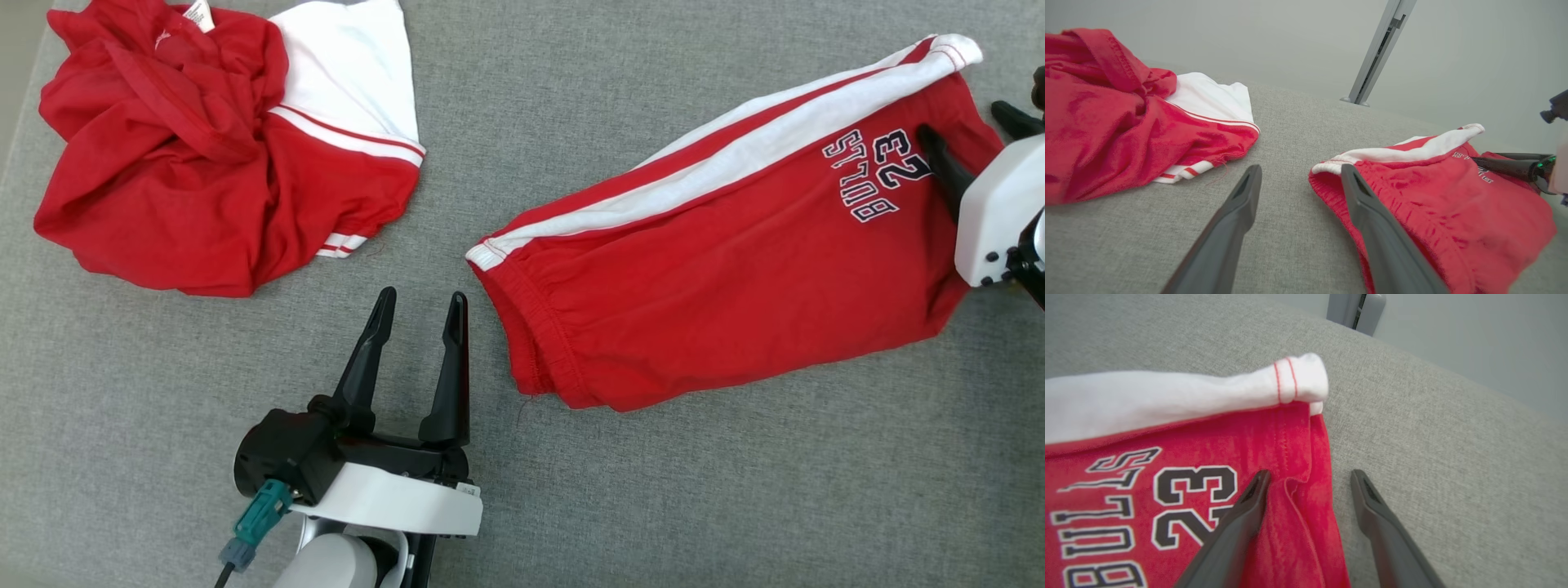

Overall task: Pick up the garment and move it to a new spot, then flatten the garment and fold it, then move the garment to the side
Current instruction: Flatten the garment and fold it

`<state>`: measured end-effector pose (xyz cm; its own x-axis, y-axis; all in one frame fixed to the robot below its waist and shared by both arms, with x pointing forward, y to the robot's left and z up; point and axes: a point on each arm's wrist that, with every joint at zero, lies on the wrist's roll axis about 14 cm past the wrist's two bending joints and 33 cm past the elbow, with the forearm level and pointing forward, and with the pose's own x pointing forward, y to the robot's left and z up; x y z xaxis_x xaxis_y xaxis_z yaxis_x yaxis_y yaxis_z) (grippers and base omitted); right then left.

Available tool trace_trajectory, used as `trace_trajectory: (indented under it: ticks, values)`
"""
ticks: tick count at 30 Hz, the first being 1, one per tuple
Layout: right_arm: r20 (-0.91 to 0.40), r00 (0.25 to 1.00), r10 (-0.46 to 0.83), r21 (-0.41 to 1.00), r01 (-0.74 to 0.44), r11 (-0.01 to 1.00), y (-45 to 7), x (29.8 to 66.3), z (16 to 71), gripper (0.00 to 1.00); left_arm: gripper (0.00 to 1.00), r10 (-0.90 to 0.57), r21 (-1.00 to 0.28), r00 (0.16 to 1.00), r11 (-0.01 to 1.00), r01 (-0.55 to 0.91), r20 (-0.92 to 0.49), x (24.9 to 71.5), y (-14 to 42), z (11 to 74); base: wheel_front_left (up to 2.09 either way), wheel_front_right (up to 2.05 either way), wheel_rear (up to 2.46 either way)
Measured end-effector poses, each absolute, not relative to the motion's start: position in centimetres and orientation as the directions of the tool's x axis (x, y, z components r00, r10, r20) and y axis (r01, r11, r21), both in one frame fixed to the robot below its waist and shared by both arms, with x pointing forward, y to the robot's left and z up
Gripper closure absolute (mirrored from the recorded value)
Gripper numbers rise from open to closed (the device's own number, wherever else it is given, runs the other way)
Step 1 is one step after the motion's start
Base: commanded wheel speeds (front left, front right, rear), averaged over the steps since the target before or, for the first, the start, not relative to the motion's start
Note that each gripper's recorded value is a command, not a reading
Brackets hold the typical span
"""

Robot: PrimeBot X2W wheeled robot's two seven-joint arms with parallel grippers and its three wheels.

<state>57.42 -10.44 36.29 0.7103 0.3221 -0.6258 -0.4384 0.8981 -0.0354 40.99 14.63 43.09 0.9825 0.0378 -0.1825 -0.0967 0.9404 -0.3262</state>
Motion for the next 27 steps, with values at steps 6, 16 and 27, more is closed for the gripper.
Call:
trace_trajectory:
  ticks: [6,16,27]
  values:
    - [-0.672,0.651,0.353,0.034,-0.449,0.893,-9.2,56.0,35.9,1.00,0.00,0.055,-0.314,0.980,0.942,-0.113,-0.190,40.4,15.3,42.6,0.00,0.00,0.00]
    - [-0.674,0.680,0.289,0.135,-0.271,0.953,-15.6,51.1,38.5,1.00,0.00,-0.083,-0.301,0.983,0.953,0.031,-0.162,39.3,12.7,42.9,0.00,0.00,0.00]
    - [-0.634,0.773,0.002,0.109,0.086,0.990,-29.0,48.6,42.7,1.00,0.00,-0.125,-0.325,0.984,0.943,0.078,-0.125,37.8,11.6,44.2,0.00,0.00,0.00]
